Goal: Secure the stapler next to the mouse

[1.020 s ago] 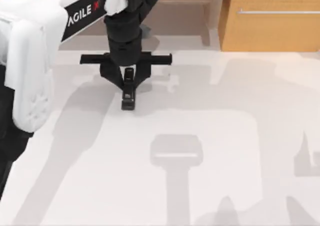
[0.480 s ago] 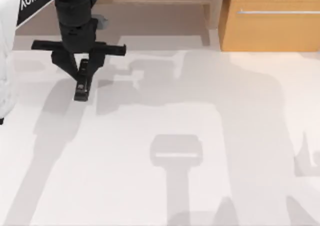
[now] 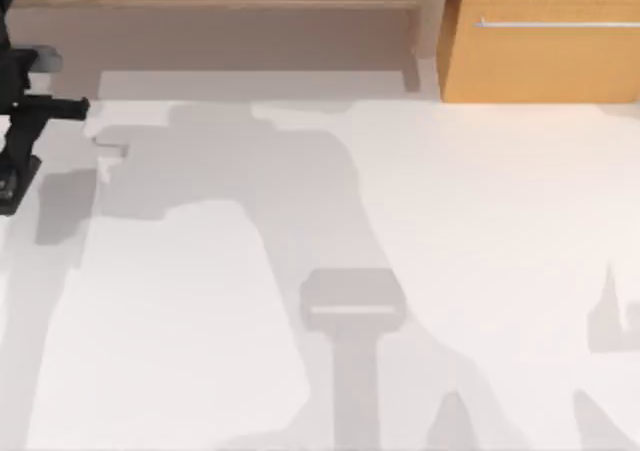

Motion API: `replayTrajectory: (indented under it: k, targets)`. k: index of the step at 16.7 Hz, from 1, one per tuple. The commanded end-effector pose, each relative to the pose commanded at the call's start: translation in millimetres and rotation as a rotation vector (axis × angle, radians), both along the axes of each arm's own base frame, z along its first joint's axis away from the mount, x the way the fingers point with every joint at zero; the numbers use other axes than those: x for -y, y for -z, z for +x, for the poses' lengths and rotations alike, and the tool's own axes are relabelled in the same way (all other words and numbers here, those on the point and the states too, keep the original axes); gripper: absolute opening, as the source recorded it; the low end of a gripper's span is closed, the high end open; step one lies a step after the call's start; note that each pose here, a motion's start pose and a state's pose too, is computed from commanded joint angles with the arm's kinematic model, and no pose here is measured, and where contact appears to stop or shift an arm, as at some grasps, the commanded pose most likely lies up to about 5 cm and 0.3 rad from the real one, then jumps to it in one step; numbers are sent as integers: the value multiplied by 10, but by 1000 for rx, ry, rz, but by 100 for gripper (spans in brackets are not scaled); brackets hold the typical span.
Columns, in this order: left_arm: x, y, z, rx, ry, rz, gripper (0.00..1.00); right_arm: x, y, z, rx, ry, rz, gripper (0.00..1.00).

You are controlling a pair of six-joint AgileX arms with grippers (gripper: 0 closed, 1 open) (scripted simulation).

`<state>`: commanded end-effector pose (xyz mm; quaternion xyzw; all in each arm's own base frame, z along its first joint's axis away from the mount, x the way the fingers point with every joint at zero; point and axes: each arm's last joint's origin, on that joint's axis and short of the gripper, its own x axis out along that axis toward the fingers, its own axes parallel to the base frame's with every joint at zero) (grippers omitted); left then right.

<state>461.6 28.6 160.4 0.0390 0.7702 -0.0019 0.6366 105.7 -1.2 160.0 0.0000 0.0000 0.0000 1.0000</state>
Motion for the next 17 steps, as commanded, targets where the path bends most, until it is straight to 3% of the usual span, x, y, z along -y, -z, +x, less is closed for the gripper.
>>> replayTrajectory:
  k: [5, 9, 17]
  targets:
    - [-868, -3, -85, 54, -16, -55, 0, 0, 0, 0, 0, 0, 0, 100]
    - [-1346, -71, -134, 165, -25, -78, 0, 0, 0, 0, 0, 0, 0, 100]
    - [-1477, -105, -140, 212, -21, -79, 0, 0, 0, 0, 0, 0, 0, 100]
